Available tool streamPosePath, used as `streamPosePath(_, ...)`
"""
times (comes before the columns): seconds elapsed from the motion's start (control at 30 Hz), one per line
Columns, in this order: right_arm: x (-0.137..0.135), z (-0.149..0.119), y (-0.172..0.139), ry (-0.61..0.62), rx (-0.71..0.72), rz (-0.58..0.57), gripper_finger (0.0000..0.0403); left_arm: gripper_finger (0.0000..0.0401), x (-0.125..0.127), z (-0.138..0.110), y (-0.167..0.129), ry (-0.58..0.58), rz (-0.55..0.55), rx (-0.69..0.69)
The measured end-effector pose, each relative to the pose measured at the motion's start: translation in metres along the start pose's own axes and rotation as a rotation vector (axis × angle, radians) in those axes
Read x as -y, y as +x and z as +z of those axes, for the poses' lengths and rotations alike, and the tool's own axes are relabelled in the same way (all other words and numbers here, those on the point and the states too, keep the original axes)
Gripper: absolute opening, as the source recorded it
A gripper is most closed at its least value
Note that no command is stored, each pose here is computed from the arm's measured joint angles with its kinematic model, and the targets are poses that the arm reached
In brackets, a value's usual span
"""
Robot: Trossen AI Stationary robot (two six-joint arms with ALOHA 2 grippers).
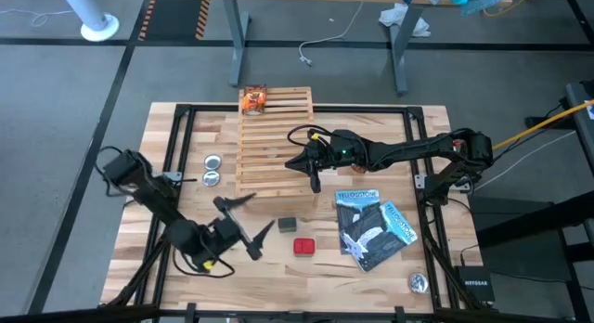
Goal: Shelf spices
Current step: Remove the orange seasoning pack from the shelf
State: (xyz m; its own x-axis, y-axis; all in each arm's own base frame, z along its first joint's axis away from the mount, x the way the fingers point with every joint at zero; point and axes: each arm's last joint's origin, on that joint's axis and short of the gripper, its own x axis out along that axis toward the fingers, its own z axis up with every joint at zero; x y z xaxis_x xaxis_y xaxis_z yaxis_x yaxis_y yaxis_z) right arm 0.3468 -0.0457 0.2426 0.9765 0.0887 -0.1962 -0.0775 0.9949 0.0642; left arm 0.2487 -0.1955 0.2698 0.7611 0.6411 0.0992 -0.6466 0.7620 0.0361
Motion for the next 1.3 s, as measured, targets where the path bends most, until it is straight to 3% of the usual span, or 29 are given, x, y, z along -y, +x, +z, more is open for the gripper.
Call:
streamPosePath(0.1,0.0,0.001,0.0,-0.002,0.009,-0.003,0.0033,0.0399,-0.014,0.022,0.001,0.251,0.01,0.004)
streamPosePath(0.17,0.001,0.003,0.0,-0.004,0.036,-0.035,0.0033,0.0399,-0.026,0.036,0.001,0.349,0.033,-0.021)
streamPosePath(0.33,0.005,0.011,0.001,-0.004,0.063,-0.167,0.0033,0.0399,-0.066,0.062,0.016,0.331,0.119,-0.072)
streamPosePath(0.47,0.011,0.027,0.002,-0.006,0.056,-0.194,0.0033,0.0399,-0.096,0.068,0.032,0.345,0.217,-0.114)
streamPosePath(0.87,0.058,0.082,-0.011,0.018,0.06,-0.275,0.0033,0.0399,-0.177,0.057,0.074,0.44,0.555,-0.215)
streamPosePath(1.1,0.084,0.084,-0.022,0.069,0.068,-0.269,0.0033,0.0399,-0.217,0.046,0.086,0.479,0.744,-0.267)
streamPosePath(1.3,0.104,0.064,-0.012,0.134,0.028,-0.275,0.0033,0.0399,-0.242,0.025,0.099,0.514,0.844,-0.27)
